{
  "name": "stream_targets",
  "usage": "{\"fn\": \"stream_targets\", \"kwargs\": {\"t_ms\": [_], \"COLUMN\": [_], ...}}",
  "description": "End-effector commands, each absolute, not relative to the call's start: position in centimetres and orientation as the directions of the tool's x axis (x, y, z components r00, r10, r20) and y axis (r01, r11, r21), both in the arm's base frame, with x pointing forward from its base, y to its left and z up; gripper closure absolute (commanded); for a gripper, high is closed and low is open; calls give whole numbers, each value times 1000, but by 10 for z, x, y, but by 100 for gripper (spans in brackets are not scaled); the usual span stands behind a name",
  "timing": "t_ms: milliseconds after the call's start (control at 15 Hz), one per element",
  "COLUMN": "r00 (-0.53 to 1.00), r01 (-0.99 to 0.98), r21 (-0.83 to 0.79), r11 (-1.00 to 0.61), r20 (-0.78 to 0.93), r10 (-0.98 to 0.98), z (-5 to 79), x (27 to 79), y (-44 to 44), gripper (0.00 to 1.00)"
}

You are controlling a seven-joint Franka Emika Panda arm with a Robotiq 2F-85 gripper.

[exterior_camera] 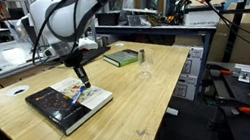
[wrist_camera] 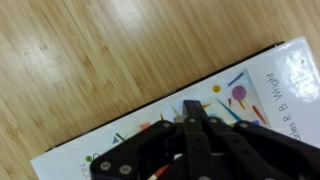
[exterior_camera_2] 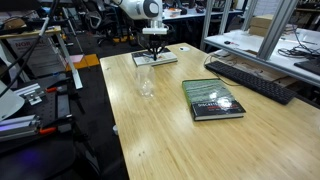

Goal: Place the blue marker inside the glass

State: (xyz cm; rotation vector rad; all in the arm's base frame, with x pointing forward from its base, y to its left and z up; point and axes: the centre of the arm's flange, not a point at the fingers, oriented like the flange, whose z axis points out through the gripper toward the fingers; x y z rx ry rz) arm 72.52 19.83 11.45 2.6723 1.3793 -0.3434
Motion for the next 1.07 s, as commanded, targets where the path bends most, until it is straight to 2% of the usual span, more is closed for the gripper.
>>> {"fn": "stream_targets", "kwargs": {"t_ms": [0,133,467,533,600,1000], "r00": [515,469,224,167,109,-212], "r01": [840,867,965,978,986,965], "r21": [-52,-69,-109,-106,-111,-187], "r11": [-540,-493,-239,-180,-124,182], "r20": [-236,-219,-132,-127,-132,-151], "r10": [824,856,966,978,985,966], "z": [112,127,155,162,164,148], "x": [723,715,697,695,693,686], "y": [206,204,208,203,199,162], "gripper": [100,100,100,74,73,33]}}
